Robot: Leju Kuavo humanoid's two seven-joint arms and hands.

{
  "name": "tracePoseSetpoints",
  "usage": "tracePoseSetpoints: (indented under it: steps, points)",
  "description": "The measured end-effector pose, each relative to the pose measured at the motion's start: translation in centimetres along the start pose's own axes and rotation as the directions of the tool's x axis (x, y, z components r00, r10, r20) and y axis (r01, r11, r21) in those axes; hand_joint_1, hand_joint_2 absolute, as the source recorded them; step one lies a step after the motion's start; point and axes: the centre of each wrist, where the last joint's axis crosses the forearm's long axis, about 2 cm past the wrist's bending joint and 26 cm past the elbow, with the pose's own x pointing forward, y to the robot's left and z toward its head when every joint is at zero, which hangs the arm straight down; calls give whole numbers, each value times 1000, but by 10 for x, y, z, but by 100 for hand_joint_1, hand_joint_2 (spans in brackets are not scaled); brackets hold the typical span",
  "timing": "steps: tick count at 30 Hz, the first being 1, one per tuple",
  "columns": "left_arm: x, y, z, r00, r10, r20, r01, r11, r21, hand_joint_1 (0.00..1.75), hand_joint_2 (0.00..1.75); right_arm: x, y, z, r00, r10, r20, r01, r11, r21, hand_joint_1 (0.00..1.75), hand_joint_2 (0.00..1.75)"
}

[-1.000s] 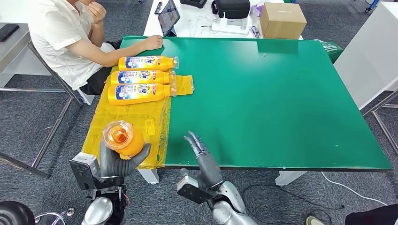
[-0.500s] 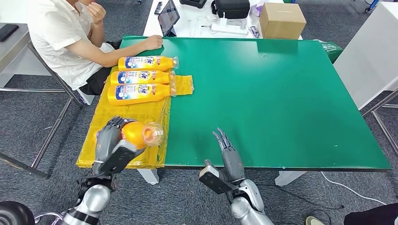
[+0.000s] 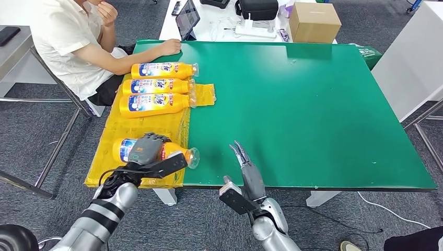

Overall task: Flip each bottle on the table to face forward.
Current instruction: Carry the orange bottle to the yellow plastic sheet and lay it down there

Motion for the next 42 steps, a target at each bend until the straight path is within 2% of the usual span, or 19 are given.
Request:
tracePoseSetpoints:
  steps: [1, 2, 3, 5, 6, 8, 15, 27, 32, 35, 37, 39, 40, 42]
  points:
    - [0, 0, -5, 1000, -3, -8, 3, 1000, -16, 168, 175, 1, 0, -1, 1000, -5, 4, 5, 1000, 1, 0, 0]
    - [-1, 0, -10, 1000, -3, -19, 2, 1000, -30, 151, 175, 1, 1, -2, 1000, -11, 8, 11, 1000, 0, 0, 0]
    - [-2, 0, -14, 1000, 1, -30, -2, 999, -43, 121, 175, 2, 1, -4, 1000, -17, 10, 17, 1000, -2, 0, 0]
    - [-5, 1, -22, 999, 22, -42, -25, 998, -62, 50, 175, 3, 2, -6, 999, -32, 11, 32, 999, -2, 0, 0]
    - [-6, 1, -24, 998, 39, -43, -42, 997, -70, 24, 175, 3, 3, -7, 999, -41, 9, 41, 999, -2, 0, 0]
    - [-8, 0, -28, 996, 80, -41, -83, 993, -84, 2, 175, 3, 5, -6, 998, -58, 5, 58, 998, -3, 0, 0]
    - [1, -19, -24, 982, 181, -56, -187, 972, -144, 0, 175, 1, 11, -3, 997, -77, -11, 77, 997, 5, 0, 0]
    - [13, -26, -23, 963, 264, -51, -269, 948, -171, 0, 175, -1, 15, -2, 996, -87, -26, 87, 996, 12, 0, 0]
    - [21, -29, -19, 929, 370, 4, -363, 914, -180, 0, 175, -2, 16, -1, 995, -90, -31, 90, 996, 9, 0, 0]
    - [33, -35, -9, 899, 428, 90, -422, 903, -78, 0, 175, -3, 16, 1, 996, -89, -32, 89, 996, -1, 0, 0]
    - [44, -36, -1, 870, 470, 149, -475, 880, -5, 0, 175, -3, 17, 2, 996, -89, -29, 89, 996, -8, 0, 0]
    - [55, -38, 6, 809, 548, 212, -567, 823, 40, 0, 175, -3, 17, 3, 993, -115, -32, 114, 993, -28, 0, 0]
    - [61, -39, 11, 752, 610, 251, -641, 765, 62, 0, 175, -3, 18, 5, 989, -145, -39, 143, 988, -54, 0, 0]
    - [75, -40, 21, 581, 747, 325, -806, 584, 99, 0, 175, 2, 18, 7, 971, -234, -55, 224, 963, -148, 0, 0]
